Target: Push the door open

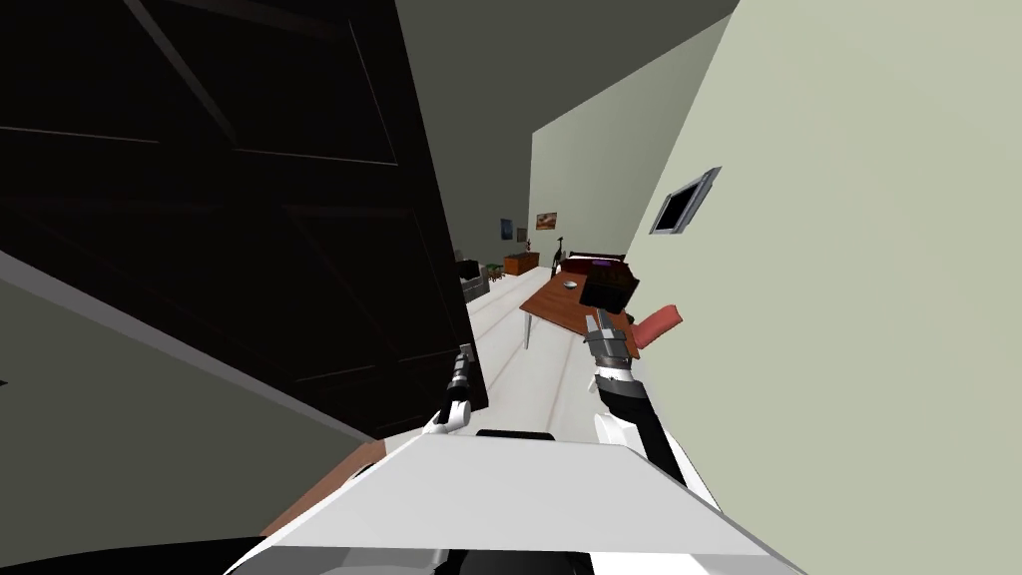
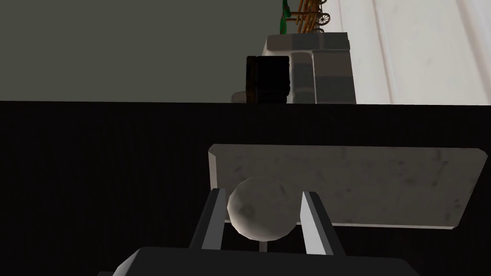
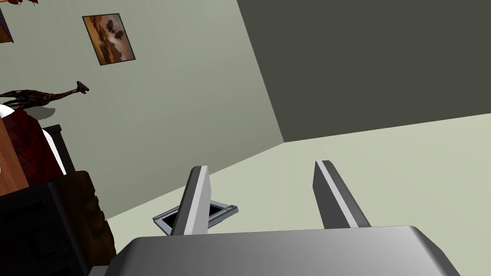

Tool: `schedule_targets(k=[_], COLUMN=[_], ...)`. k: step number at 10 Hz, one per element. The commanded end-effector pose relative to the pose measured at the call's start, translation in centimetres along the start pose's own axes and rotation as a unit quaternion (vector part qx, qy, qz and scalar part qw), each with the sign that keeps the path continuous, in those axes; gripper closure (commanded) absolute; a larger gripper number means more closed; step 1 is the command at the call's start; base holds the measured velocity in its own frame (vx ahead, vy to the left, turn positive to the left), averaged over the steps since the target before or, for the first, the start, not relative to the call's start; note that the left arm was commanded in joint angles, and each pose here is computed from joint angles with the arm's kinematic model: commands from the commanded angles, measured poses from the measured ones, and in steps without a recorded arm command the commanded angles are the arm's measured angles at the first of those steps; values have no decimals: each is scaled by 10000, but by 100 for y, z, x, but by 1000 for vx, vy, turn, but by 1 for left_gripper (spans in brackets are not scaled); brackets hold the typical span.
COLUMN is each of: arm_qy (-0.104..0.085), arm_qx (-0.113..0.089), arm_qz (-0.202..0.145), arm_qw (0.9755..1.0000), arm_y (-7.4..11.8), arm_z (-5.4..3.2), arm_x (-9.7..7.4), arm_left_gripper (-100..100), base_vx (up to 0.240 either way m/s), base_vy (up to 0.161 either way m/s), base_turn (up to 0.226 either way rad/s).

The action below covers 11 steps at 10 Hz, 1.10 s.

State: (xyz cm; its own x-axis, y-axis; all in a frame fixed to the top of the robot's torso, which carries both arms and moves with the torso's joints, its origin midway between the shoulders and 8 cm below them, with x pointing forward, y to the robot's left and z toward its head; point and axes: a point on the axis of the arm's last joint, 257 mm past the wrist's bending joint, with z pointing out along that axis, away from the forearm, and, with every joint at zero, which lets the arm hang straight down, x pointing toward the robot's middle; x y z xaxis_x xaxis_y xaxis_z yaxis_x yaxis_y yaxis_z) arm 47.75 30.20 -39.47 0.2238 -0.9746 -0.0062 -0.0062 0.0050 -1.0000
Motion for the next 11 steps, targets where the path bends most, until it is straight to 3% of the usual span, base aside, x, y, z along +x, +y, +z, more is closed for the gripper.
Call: schedule_targets(k=[1, 2, 3, 6, 8, 10, 11], arm_qy=[-113, -69, -207, -342, -584, -584, -745], arm_qx=[24, -8, 17, 20, 23, 23, 24], arm_qz=[-32, -19, -12, -7, -8, -8, -14], arm_qw=[9999, 10000, 9998, 9994, 9983, 9983, 9972], arm_y=[-33, 5, -16, -20, -25, -25, -27], arm_z=[21, 5, 27, 34, 38, 38, 35], arm_x=[-79, -44, -173, -293, -500, -500, -633], arm_left_gripper=[100, 100, 100, 100, 100, 100, 100], base_vx=[175, 78, 157, 191, 209, 121, 148], base_vy=[-40, -10, -19, -38, -22, -16, -37], base_turn=[60, 20, 38, 46, 58, 16, 42])
